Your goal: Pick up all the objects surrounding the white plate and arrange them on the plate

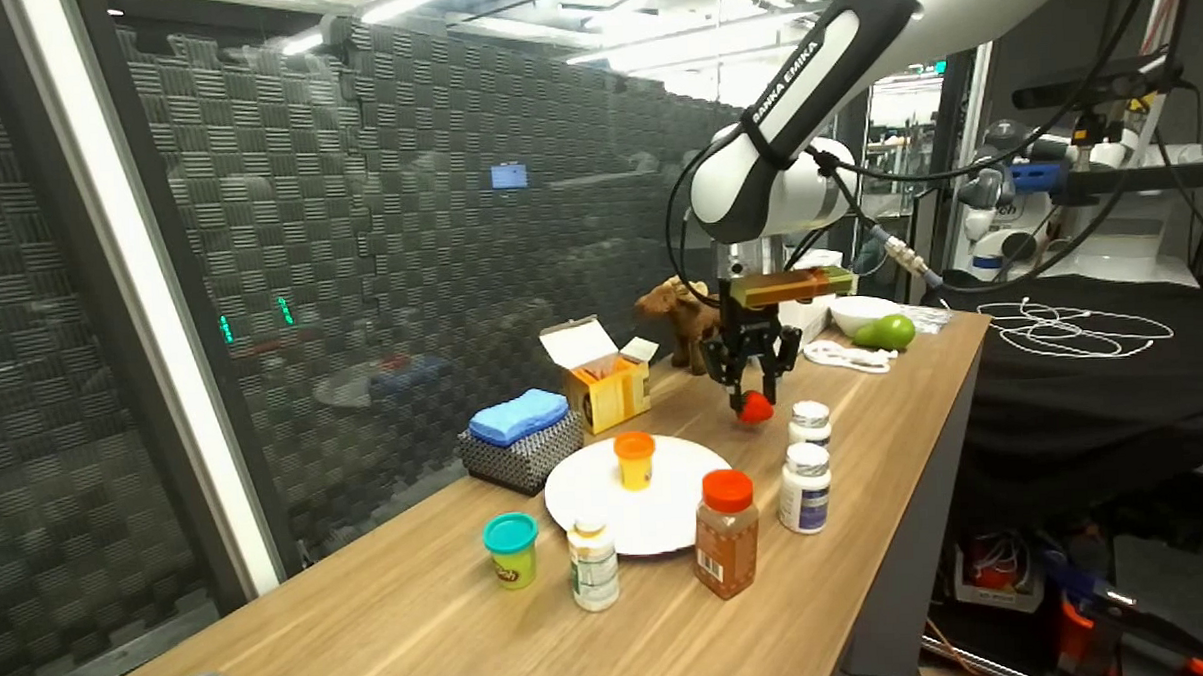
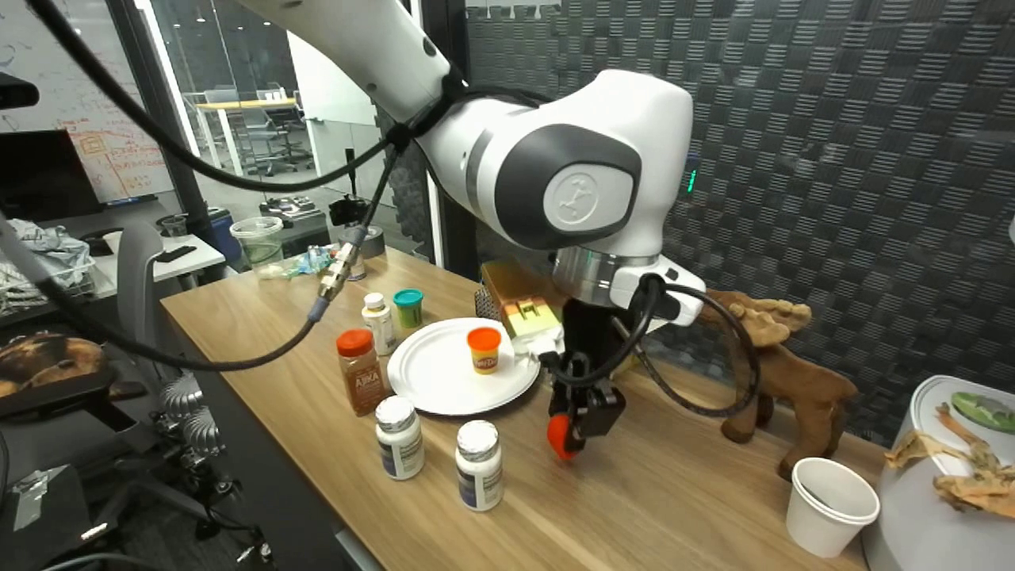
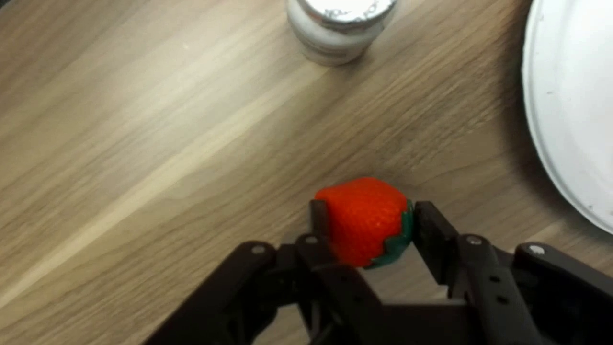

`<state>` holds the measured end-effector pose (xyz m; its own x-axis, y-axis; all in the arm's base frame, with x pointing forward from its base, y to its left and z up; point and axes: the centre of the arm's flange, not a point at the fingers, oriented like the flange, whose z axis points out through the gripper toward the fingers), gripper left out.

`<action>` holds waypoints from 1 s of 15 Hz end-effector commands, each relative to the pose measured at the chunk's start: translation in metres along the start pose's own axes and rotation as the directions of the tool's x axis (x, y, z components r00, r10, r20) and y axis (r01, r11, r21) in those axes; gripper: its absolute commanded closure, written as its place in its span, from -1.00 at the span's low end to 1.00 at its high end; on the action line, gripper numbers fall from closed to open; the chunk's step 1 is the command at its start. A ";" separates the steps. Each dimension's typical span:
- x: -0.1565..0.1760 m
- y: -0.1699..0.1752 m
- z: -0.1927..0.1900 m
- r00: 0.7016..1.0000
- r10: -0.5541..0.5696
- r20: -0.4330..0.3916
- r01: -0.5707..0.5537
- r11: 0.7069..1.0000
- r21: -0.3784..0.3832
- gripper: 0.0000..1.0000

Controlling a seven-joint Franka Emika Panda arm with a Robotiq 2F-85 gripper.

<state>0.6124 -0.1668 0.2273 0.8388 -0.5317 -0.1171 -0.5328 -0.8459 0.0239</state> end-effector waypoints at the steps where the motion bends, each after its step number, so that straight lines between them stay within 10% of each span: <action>1: -0.026 -0.030 -0.036 0.996 -0.084 -0.043 0.084 0.996 0.008 0.53; 15: -0.046 -0.115 0.007 0.931 -0.363 -0.029 0.364 0.930 0.047 0.53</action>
<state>0.6288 -0.0472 0.2255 0.9673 -0.2265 -0.1143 -0.2333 -0.9711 -0.0498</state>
